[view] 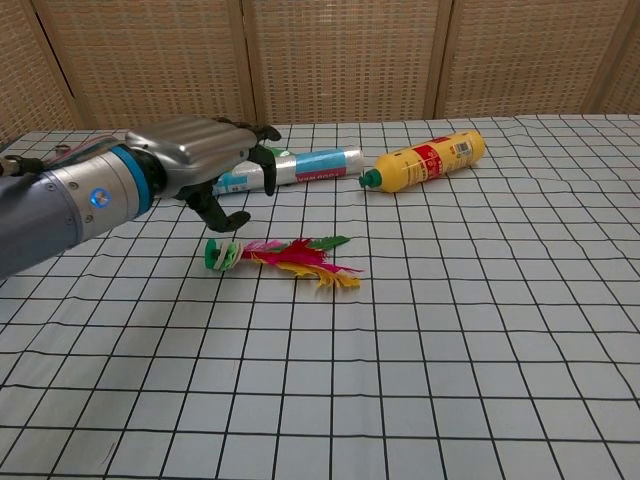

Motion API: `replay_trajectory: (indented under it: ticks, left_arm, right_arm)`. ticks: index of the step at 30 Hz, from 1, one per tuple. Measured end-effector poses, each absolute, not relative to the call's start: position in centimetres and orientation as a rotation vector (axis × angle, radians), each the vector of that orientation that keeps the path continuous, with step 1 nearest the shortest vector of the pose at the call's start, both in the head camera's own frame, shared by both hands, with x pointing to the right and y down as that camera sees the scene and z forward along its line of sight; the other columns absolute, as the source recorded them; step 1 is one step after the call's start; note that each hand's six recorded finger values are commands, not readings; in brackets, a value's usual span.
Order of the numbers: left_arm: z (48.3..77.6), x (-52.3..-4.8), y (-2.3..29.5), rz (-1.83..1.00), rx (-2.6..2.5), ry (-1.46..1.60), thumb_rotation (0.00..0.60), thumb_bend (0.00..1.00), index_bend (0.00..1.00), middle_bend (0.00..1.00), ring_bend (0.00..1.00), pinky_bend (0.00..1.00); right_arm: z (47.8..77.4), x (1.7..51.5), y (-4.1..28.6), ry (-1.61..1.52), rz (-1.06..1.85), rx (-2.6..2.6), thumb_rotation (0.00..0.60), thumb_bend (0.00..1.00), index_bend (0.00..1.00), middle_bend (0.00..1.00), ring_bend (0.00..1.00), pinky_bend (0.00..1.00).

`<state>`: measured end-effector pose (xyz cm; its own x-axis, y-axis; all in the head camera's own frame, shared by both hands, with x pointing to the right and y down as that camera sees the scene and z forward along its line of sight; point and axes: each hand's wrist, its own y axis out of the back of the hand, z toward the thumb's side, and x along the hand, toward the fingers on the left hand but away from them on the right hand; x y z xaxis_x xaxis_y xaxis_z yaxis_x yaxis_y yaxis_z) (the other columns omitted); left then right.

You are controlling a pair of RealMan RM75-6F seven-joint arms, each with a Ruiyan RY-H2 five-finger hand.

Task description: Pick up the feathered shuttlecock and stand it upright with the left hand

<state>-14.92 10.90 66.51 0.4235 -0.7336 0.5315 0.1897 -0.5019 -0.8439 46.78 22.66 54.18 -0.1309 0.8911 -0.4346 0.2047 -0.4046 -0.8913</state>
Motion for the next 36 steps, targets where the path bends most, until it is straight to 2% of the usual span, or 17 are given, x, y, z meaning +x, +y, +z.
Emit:
replay_trajectory:
  ticks: [6, 12, 16, 36]
  left_arm:
    - [67.7, -12.7, 10.9, -1.242, -1.707, 0.436, 0.6, 0.32, 0.46, 0.0, 0.0, 0.0]
    - [68.9, -11.0, 10.8, -1.266, -1.686, 0.416, 0.6, 0.31, 0.48, 0.0, 0.0, 0.0]
    - [69.2, -10.3, 11.1, -1.265, -1.672, 0.398, 0.6, 0.26, 0.49, 0.0, 0.0, 0.0]
    - [71.6, -6.2, 11.9, -1.265, -1.621, 0.325, 0.6, 0.26, 0.52, 0.0, 0.0, 0.0]
  right_arm:
    - [54.4, 47.1, 22.6, -1.246, 1.592, -1.587, 0.6, 0.08, 0.05, 0.0, 0.0, 0.0]
    - [54.3, 47.3, 22.5, -1.261, 1.587, -1.591, 0.6, 0.08, 0.05, 0.0, 0.0, 0.0]
    - [54.2, 47.4, 22.5, -1.269, 1.585, -1.593, 0.6, 0.08, 0.06, 0.0, 0.0, 0.0]
    - [54.4, 48.0, 22.4, -1.31, 1.584, -1.612, 0.6, 0.08, 0.07, 0.0, 0.0, 0.0]
